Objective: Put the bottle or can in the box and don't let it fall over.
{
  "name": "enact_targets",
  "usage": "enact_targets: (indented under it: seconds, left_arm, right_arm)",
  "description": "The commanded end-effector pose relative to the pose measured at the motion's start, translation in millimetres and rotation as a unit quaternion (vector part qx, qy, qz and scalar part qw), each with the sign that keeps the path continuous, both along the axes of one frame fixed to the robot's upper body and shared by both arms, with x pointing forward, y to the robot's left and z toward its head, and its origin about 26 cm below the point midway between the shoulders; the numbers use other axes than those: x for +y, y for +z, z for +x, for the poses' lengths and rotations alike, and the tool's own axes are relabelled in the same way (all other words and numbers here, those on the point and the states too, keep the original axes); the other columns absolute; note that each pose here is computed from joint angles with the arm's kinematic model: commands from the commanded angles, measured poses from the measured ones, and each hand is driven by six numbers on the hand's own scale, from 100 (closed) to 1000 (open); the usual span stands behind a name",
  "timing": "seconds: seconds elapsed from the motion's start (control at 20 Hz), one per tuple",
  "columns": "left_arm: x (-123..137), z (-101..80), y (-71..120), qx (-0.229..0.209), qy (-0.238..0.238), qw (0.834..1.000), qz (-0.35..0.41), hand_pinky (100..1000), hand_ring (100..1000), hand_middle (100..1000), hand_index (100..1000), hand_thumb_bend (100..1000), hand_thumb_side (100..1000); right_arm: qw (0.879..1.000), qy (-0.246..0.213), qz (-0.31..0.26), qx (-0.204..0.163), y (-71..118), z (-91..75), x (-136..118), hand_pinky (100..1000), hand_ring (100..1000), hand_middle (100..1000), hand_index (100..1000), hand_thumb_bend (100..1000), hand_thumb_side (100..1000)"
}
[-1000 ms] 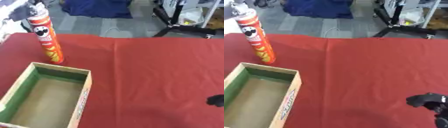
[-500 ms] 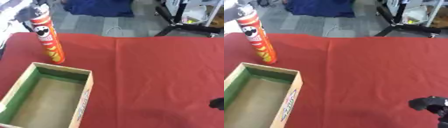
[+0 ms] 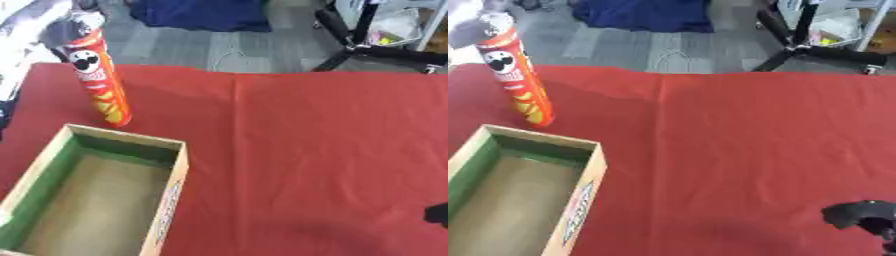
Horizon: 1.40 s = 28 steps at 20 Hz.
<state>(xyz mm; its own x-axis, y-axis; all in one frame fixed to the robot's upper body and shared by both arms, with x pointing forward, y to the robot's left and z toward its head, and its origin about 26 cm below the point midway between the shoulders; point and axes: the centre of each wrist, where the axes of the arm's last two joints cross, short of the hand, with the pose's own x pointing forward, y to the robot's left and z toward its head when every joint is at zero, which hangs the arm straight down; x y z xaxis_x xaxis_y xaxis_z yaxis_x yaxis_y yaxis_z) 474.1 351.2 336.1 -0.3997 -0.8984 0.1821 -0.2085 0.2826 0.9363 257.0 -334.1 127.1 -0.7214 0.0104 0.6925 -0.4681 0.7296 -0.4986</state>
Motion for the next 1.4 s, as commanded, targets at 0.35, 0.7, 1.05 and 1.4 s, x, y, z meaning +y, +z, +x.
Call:
enact_targets:
  seconds: [0.35,0.7,1.05,1.4]
  left_arm:
    - [1.2,-4.3,19.7,-0.009,-0.006,1.000,0.014,976,1000,1000,948,228,1000]
    - [1.4,-4.4,19.3,-0.001,0.001,0.999,0.038,1000,1000,977,947,260,1000]
    - [1.6,-4.6,20.9,0.014,0.008,0.996,0.087,1000,966,939,944,306,1000]
    - [4.3,-4.1,18.9,0.038,0.017,0.991,0.131,863,883,930,953,335,1000]
  right_arm:
    - [1.000,0.008,-0.017,-0.025,8.0,-1.3,1.3,788,805,647,817,100,470]
    - [1.000,0.005,-0.016,-0.025,7.8,-1.4,1.0,787,804,646,817,100,470]
    - [1.000,0.002,-0.015,-0.023,8.2,-1.5,0.5,786,804,646,817,100,470]
    - [1.000,-0.001,-0.012,-0.021,8.3,-1.6,0.0,785,803,645,816,100,470]
